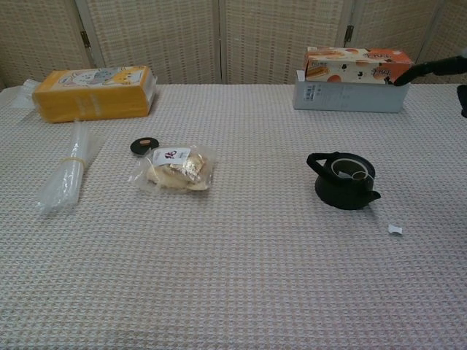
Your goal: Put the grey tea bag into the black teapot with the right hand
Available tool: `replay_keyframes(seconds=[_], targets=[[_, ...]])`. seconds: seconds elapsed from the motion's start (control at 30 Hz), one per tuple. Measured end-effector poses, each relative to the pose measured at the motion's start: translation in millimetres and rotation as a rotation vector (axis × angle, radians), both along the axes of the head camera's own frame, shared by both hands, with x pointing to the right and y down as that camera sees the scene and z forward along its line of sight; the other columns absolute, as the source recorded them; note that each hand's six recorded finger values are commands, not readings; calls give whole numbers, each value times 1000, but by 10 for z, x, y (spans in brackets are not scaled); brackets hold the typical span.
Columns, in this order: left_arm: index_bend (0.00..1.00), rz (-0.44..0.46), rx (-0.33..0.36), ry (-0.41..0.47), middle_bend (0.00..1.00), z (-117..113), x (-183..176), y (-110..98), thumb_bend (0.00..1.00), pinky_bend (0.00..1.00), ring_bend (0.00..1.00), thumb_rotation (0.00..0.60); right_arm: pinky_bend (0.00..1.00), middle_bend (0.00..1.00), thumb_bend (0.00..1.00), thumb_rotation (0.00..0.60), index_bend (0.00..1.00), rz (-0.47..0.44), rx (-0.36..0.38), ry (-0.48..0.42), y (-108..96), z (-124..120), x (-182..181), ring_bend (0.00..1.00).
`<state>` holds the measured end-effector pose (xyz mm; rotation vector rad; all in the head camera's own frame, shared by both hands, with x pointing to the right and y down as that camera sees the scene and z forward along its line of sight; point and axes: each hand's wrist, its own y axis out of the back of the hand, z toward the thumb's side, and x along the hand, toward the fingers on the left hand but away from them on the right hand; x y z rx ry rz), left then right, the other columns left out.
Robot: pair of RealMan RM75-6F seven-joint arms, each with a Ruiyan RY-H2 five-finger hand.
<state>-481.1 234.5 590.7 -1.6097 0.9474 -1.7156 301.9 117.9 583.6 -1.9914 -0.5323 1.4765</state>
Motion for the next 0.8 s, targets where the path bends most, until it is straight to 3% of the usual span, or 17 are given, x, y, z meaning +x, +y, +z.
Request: replay_keyframes(seconds=[0.1,0.23,0.47,0.53,0.67,0.8], targets=[[0,8,-2,-3,0,7,21,10,128,248,0,600,783,789,585,600,0,29,87,5,96,-153,229,736],[0,19,1,-1,0,-1,55,26,128,248,0,600,754,723,544,600,0,76,186,85,333,-276,655,698],[0,39,18,13,0,-57,113,60,128,248,0,600,648,631,534,600,0,144,349,196,746,-339,1180,625],[0,48,19,23,0,-75,136,75,128,248,0,600,542,555,519,600,0,152,387,218,858,-330,1262,560],[0,66,29,42,0,-125,176,100,128,248,0,600,235,276,396,600,0,143,433,218,972,-321,1274,269],[0,86,40,65,0,-180,212,137,128,248,0,600,25,32,236,600,0,131,442,196,996,-322,1273,40]])
